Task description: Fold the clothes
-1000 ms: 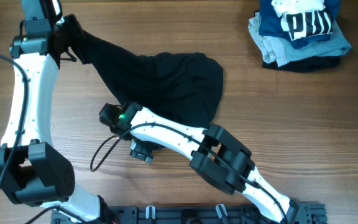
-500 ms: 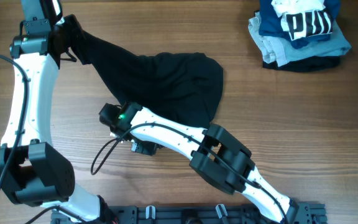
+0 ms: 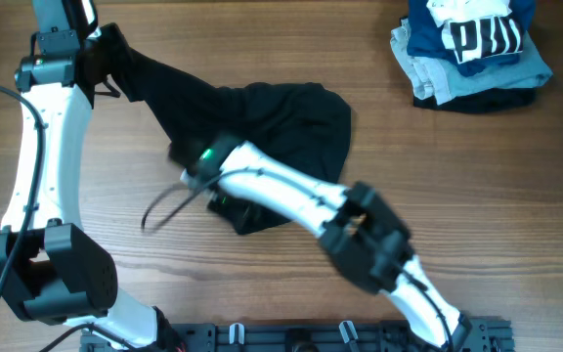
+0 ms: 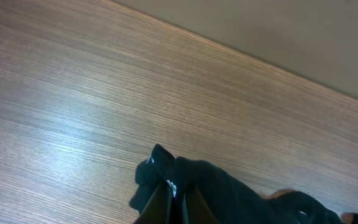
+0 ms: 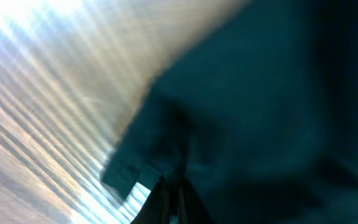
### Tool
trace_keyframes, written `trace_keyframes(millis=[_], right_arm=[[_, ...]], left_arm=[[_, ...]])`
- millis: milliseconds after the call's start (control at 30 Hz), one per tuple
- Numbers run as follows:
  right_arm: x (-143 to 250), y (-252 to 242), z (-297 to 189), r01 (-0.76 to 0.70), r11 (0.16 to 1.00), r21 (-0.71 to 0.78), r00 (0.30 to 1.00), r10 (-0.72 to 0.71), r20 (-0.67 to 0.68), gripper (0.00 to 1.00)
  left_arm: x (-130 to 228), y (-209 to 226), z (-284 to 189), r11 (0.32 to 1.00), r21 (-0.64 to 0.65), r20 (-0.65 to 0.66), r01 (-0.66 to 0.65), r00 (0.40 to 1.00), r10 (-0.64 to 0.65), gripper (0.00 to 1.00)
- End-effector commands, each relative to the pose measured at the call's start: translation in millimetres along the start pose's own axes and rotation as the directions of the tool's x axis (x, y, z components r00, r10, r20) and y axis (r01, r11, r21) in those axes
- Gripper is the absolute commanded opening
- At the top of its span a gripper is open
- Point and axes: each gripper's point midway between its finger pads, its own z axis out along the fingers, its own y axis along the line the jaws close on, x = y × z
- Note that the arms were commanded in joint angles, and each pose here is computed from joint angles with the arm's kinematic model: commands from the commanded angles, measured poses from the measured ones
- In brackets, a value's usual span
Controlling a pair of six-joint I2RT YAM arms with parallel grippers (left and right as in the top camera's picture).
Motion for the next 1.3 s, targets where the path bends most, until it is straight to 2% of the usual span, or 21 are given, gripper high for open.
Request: trace_keyframes(millis=[0, 167, 267, 433, 567, 700, 800, 900, 1000, 1100, 1267], right_arm=[[-2.4, -65.9, -82.2, -0.334, 0.94, -0.072, 0.92, 0.342, 0.192, 0.04], [18.8, -132.3, -127.9, -0.476, 0.869, -0.137, 0.817, 0.495, 0.295, 0.04], [31.0, -153.2, -139.1, -0.476, 0.854, -0.208, 0.797, 0.519, 0.308, 0.04], [50.7, -185.8, -139.1, -0.521, 0.83, -0.202, 0.772, 0.558, 0.305, 0.04], [67.7, -222.5, -165.5, -0.578, 0.791, -0.202, 0.692, 0.606, 0.392, 0.04], [105.0, -262.9, -234.0, -0.641, 0.735, -0.22, 0.532, 0.632, 0.563, 0.04], [148.1, -282.9, -292.0, -0.699, 0.68, -0.221, 0.385, 0.618, 0.685, 0.04], [186.9, -287.5, -334.7, -0.737, 0.642, -0.211, 0.283, 0.576, 0.767, 0.04], [219.4, -279.5, -363.5, -0.765, 0.611, -0.204, 0.217, 0.543, 0.811, 0.04], [234.4, -262.2, -378.0, -0.765, 0.611, -0.203, 0.199, 0.525, 0.828, 0.04], [254.6, -228.9, -383.3, -0.763, 0.619, -0.189, 0.222, 0.524, 0.822, 0.04]], left_arm=[[-15.7, 15.5, -8.8, 0.999, -0.018, 0.038, 0.029, 0.999, -0.028, 0.04], [-22.2, 22.8, -22.5, 0.999, -0.023, 0.061, 0.042, 0.997, -0.041, 0.04], [-25.5, 22.6, -30.2, 0.999, -0.018, 0.074, 0.044, 0.996, -0.042, 0.04], [-29.0, 21.3, -44.4, 0.999, -0.014, 0.092, 0.043, 0.995, -0.041, 0.04], [-40.2, 17.8, -69.6, 0.999, 0.0, 0.148, 0.041, 0.988, -0.041, 0.04], [-56.9, 12.3, -116.8, 0.999, 0.027, 0.248, 0.035, 0.968, -0.041, 0.04], [-69.5, 7.6, -164.1, 0.998, 0.052, 0.347, 0.027, 0.937, -0.043, 0.04], [-75.8, 3.7, -207.9, 0.997, 0.075, 0.429, 0.016, 0.902, -0.046, 0.04], [-76.5, 0.8, -252.6, 0.995, 0.098, 0.503, 0.003, 0.863, -0.052, 0.04], [-71.1, -0.4, -294.4, 0.993, 0.117, 0.562, -0.009, 0.825, -0.058, 0.04], [-52.2, 2.6, -359.1, 0.991, 0.131, 0.646, -0.023, 0.761, -0.068, 0.04]])
